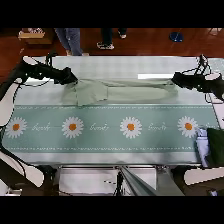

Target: Fold the shirts.

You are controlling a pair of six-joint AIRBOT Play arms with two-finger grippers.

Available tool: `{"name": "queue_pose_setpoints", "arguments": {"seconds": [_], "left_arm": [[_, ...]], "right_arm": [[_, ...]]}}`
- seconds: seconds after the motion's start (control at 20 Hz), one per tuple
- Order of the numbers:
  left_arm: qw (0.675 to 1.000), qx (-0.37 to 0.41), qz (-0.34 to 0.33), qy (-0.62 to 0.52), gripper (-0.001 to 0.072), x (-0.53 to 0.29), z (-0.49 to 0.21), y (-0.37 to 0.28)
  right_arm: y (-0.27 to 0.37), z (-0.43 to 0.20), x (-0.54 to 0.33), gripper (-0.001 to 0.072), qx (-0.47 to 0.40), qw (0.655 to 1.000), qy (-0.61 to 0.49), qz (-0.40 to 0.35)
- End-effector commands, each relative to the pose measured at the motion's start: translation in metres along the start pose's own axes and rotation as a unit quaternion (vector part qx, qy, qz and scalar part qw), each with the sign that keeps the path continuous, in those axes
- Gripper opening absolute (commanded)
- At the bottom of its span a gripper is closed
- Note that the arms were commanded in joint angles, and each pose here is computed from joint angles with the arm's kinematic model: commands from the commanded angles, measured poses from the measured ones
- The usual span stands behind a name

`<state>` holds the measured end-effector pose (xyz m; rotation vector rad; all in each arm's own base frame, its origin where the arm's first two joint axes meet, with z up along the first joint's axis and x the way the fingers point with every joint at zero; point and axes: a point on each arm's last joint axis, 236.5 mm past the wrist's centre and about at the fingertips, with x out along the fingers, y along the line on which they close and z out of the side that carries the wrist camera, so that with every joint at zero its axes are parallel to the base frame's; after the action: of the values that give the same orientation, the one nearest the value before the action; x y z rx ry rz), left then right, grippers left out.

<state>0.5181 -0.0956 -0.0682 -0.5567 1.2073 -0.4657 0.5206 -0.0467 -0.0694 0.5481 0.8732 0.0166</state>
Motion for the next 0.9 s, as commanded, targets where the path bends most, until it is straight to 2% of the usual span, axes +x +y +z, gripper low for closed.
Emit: {"name": "queue_pose_setpoints", "arguments": {"seconds": [0.0, 0.1, 0.25, 0.3, 0.35, 0.45, 0.6, 0.85], "left_arm": [[1.000, -0.003, -0.003, -0.005, 0.0457, -0.009, 0.008, 0.006], [1.000, 0.002, -0.004, -0.018, 0.0456, -0.041, 0.024, 0.010], [0.999, -0.015, 0.022, -0.042, 0.0441, -0.101, 0.044, 0.022], [0.998, -0.006, 0.033, -0.050, 0.0441, -0.117, 0.047, 0.022], [0.997, 0.003, 0.043, -0.061, 0.0441, -0.131, 0.050, 0.019], [0.996, 0.020, 0.047, -0.079, 0.0441, -0.150, 0.054, 0.004], [0.994, 0.045, 0.045, -0.091, 0.0440, -0.160, 0.055, -0.023], [0.995, 0.069, 0.033, -0.066, 0.0440, -0.146, 0.044, -0.050]], "right_arm": [[0.008, 0.004, -0.011, 0.0439, -0.019, 1.000, 0.009, 0.013], [0.008, 0.029, -0.039, 0.0439, -0.038, 0.999, -0.010, 0.003], [-0.030, 0.060, -0.095, 0.0459, -0.051, 0.995, -0.009, -0.081], [-0.045, 0.060, -0.109, 0.0583, -0.051, 0.993, 0.012, -0.104], [-0.055, 0.056, -0.116, 0.0594, -0.045, 0.992, 0.033, -0.109], [-0.064, 0.041, -0.117, 0.0602, 0.008, 0.994, 0.067, -0.081], [-0.062, 0.010, -0.097, 0.0602, 0.108, 0.986, 0.127, 0.002], [-0.056, -0.040, -0.054, 0.0602, 0.121, 0.969, 0.215, 0.027]]}}
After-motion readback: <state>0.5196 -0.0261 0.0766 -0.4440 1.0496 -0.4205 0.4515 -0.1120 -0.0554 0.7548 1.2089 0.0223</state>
